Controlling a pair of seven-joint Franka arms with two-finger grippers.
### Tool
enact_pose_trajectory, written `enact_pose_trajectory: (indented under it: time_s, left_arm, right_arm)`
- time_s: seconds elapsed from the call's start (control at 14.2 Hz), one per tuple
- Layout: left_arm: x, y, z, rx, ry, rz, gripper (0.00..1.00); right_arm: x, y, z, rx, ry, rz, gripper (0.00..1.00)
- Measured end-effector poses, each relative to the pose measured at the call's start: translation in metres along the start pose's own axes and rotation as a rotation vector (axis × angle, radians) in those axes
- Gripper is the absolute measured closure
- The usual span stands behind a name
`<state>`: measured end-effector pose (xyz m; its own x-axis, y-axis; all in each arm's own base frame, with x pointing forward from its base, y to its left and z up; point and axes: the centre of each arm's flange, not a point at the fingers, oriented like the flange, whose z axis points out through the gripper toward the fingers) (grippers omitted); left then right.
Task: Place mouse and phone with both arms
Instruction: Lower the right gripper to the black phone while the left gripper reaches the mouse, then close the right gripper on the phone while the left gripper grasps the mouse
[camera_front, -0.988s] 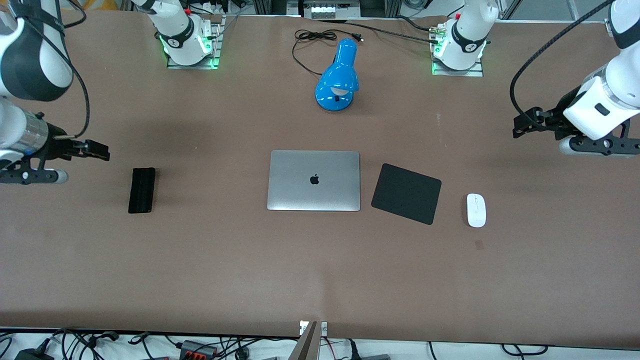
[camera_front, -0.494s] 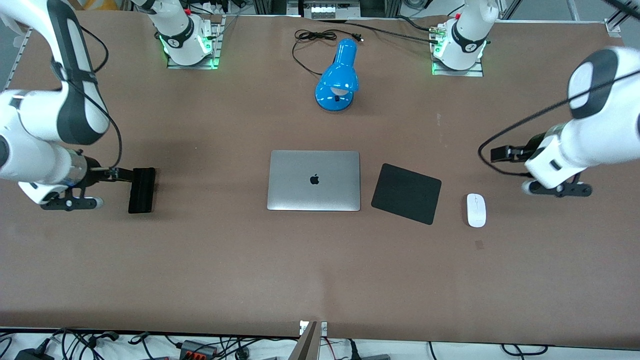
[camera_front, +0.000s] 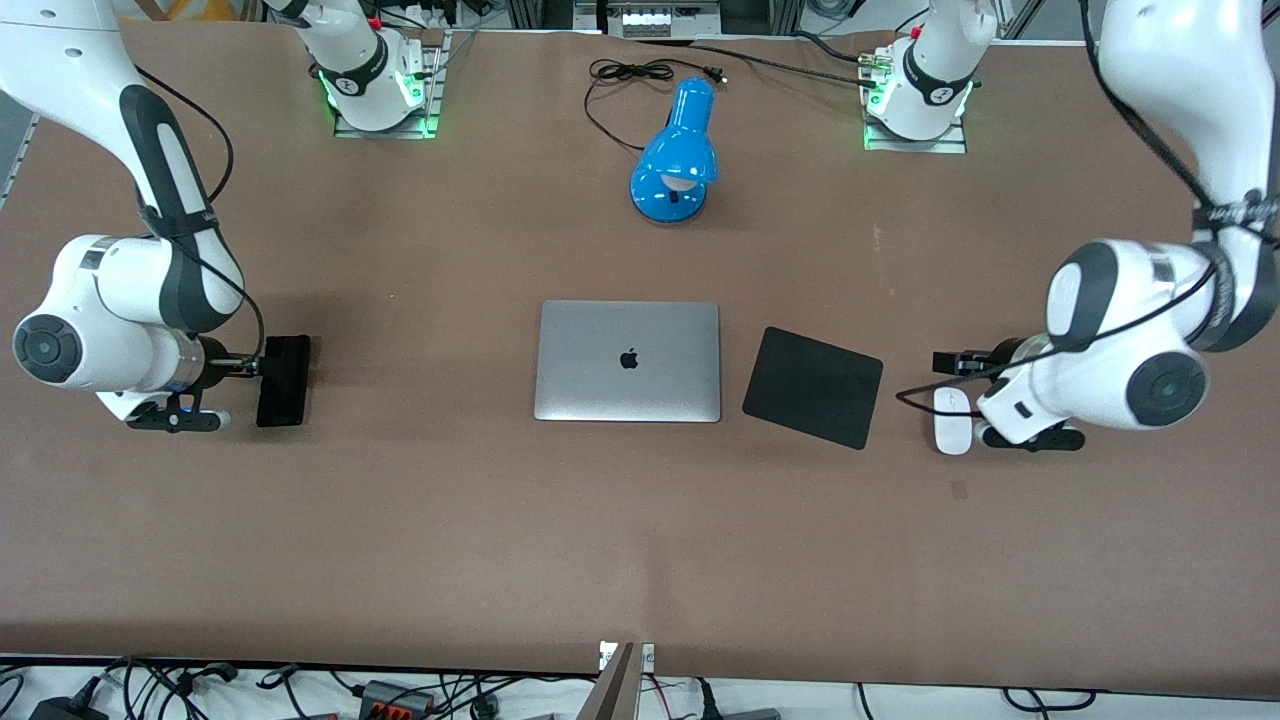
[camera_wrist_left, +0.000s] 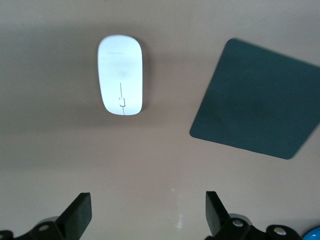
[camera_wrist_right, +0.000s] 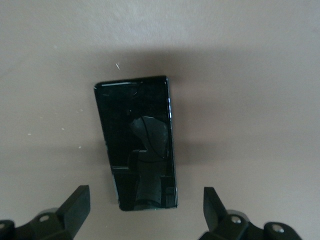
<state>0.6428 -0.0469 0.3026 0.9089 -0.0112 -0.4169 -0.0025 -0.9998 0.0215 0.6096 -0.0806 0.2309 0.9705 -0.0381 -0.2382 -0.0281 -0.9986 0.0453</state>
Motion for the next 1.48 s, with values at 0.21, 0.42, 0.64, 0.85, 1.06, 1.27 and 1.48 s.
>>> enact_pose_trajectory:
  time_s: [0.21, 0.42, 0.64, 0.85, 1.06, 1.27, 1.48]
  left_arm:
    - [0.019, -0.005, 0.039, 0.0, -0.042, -0.008, 0.0]
    - [0.036, -0.008, 0.06, -0.003, -0.02, -0.014, 0.0]
    - [0.048, -0.017, 0.072, -0.009, 0.016, -0.027, 0.0]
    - [0.058, -0.024, 0.08, 0.013, 0.061, -0.027, 0.0]
    - [0.066, -0.028, 0.083, 0.06, 0.105, -0.01, 0.0]
    - [0.068, -0.028, 0.088, 0.062, 0.098, -0.002, 0.0]
    - [0.074, -0.029, 0.096, 0.064, 0.117, 0.07, 0.0]
  right_arm:
    - [-0.001, -0.005, 0.019, 0.002, 0.005, -0.008, 0.0]
    - [0.005, -0.007, 0.041, 0.003, 0.018, -0.012, 0.0]
    - [0.008, -0.009, 0.056, 0.003, 0.018, -0.014, 0.0]
    - [0.009, -0.009, 0.059, 0.003, 0.026, -0.013, 0.0]
    - [0.01, -0.01, 0.06, 0.003, 0.032, -0.014, 0.0]
    - [0.012, -0.011, 0.067, 0.004, 0.035, -0.017, 0.0]
    - [0.012, -0.011, 0.067, 0.004, 0.035, -0.017, 0.0]
